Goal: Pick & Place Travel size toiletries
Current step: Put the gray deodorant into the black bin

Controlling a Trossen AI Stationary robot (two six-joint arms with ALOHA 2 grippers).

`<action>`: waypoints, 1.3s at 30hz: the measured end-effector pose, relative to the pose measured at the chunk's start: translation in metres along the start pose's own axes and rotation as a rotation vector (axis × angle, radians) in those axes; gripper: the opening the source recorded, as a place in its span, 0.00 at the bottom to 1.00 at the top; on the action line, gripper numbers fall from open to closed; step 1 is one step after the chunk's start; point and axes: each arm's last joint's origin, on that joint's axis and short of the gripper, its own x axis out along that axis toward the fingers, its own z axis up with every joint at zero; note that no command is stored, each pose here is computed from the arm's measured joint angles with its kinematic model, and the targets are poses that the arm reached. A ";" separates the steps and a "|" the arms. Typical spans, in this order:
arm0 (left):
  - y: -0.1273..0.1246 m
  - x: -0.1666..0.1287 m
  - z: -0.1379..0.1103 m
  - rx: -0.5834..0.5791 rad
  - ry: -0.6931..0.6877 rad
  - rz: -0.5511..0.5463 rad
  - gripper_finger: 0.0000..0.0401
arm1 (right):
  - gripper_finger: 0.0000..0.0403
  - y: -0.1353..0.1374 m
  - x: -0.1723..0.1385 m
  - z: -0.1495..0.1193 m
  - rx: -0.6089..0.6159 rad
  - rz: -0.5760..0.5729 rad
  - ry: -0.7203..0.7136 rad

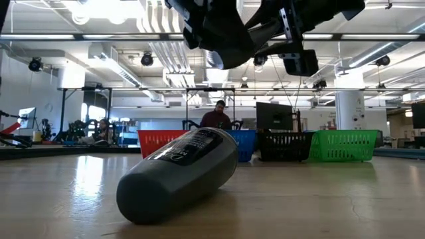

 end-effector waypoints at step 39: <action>0.016 -0.043 -0.073 -0.403 0.310 -0.041 0.90 | 0.39 -0.068 0.013 0.003 -0.285 -1.033 -0.409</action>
